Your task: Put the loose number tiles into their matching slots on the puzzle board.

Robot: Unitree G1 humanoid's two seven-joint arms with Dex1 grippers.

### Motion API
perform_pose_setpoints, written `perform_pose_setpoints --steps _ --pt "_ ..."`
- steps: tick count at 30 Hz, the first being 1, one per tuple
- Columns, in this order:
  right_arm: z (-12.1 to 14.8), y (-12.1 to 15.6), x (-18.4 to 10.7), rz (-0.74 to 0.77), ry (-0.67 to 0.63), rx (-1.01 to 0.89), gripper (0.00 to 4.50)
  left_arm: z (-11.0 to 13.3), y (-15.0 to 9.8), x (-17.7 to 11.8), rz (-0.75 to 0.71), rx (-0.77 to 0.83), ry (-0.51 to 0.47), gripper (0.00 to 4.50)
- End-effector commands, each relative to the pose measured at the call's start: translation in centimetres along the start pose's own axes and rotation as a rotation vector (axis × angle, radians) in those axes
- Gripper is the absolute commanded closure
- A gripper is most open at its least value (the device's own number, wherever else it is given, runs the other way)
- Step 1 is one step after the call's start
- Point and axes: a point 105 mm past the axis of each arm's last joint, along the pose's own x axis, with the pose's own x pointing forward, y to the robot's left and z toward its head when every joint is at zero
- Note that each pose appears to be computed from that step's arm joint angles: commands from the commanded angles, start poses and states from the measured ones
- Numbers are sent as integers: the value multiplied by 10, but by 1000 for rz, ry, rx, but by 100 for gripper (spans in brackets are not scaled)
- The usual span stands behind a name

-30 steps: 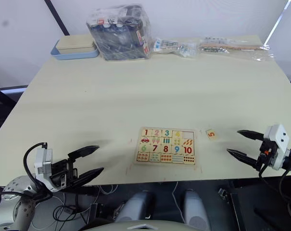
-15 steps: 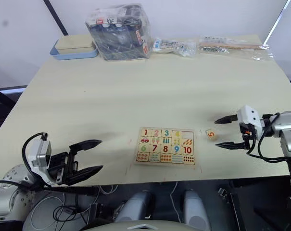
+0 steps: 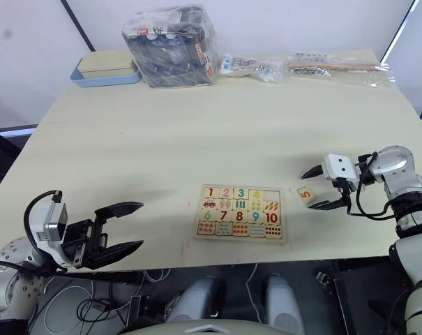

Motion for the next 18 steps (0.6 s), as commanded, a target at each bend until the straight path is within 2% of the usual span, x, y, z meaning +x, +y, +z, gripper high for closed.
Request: perform_pose_setpoints --steps 1,7,8,9,18 --pt "2 -4 -3 -7 10 -38 5 10 0 -5 -1 34 -14 0" --pt "-2 -4 1 7 17 -15 5 20 -1 4 0 53 -17 0" --pt "-2 -3 1 8 19 -14 55 25 -1 7 -2 57 -18 0" --pt "-3 -2 1 9 22 -14 83 28 -1 10 -2 60 -18 0" --pt "-7 0 1 10 28 -12 83 42 0 25 8 64 -15 0"
